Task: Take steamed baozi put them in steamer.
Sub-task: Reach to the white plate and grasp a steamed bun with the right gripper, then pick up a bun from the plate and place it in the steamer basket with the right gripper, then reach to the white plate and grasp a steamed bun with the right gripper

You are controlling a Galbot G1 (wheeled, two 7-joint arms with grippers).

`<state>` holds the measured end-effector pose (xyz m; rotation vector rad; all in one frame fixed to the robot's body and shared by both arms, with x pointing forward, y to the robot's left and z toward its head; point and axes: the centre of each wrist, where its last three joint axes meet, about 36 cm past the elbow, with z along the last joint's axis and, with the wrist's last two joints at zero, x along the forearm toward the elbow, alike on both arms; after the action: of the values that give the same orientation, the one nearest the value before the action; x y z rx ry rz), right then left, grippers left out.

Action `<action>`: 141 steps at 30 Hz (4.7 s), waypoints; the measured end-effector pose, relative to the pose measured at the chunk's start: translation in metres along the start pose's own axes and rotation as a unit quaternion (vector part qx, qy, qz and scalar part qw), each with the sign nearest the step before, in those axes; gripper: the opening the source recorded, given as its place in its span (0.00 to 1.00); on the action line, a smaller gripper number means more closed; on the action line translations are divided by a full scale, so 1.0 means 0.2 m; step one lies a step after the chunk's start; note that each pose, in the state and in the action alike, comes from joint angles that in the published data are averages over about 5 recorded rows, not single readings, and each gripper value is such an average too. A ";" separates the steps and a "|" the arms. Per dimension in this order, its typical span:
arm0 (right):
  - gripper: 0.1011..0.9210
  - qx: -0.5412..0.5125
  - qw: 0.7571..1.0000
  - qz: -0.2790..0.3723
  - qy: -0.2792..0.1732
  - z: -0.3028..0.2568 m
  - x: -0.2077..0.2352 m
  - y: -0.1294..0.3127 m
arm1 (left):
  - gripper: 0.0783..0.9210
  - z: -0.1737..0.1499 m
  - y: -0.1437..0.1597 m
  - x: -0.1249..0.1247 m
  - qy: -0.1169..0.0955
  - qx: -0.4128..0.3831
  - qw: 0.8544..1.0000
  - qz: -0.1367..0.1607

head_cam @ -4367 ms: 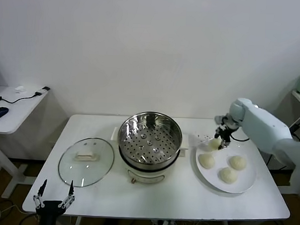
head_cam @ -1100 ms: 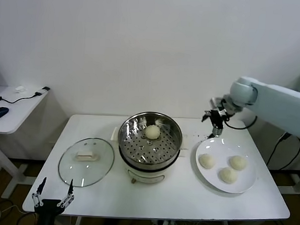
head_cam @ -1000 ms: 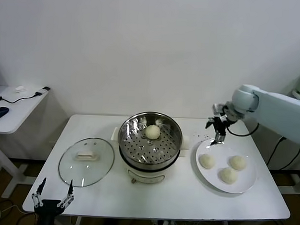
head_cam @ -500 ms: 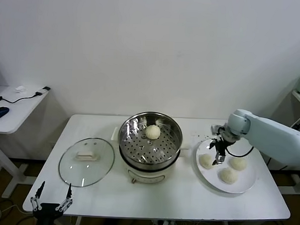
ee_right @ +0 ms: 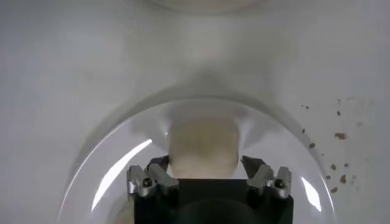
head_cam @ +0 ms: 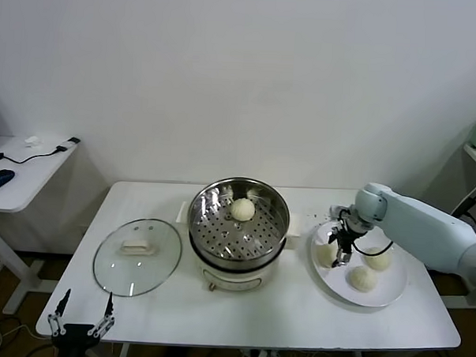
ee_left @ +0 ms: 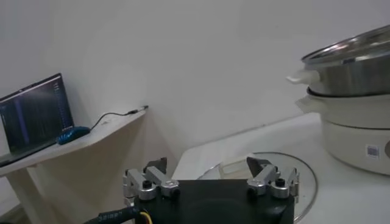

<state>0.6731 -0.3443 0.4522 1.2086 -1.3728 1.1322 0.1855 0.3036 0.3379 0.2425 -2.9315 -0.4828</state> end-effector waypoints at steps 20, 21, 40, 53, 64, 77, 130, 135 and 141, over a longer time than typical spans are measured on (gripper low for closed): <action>0.55 -0.006 1.000 0.010 -0.020 0.01 0.26 -0.08 | 0.88 0.00 -0.01 0.00 -0.002 0.005 1.000 -0.001; 0.55 -0.004 1.000 0.013 -0.023 -0.01 0.31 -0.10 | 0.88 -0.01 -0.01 0.00 -0.003 0.005 1.000 -0.001; 0.55 0.052 0.992 0.049 -0.108 -0.87 1.14 -0.24 | 0.88 -0.08 -0.04 -0.01 -0.019 0.013 1.000 0.010; 0.55 0.104 0.990 0.025 -0.097 -1.54 0.92 -0.10 | 0.88 -0.07 -0.03 0.01 -0.019 0.014 1.000 0.009; 0.55 0.120 0.990 0.002 -0.075 -1.73 0.61 0.01 | 0.88 -0.06 -0.03 0.00 -0.016 0.013 1.000 0.011; 0.65 0.117 0.991 -0.005 -0.065 -1.76 0.45 0.05 | 0.88 -0.05 -0.03 0.00 -0.013 0.013 1.000 0.013; 0.88 0.042 0.999 0.007 0.009 0.29 0.34 0.31 | 0.88 -0.07 0.00 -0.04 -0.007 0.002 1.000 -0.003; 0.88 0.037 0.999 0.003 0.018 0.34 0.22 0.34 | 0.88 -0.06 -0.01 -0.04 -0.002 0.002 1.000 -0.004; 0.88 0.031 0.999 0.001 0.026 0.38 0.12 0.34 | 0.88 -0.04 -0.01 -0.04 0.003 0.001 1.000 -0.006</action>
<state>0.5975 -0.4165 0.4628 1.2141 -1.3096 1.2071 0.1945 0.3016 0.3439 0.2625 -2.9261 -0.4788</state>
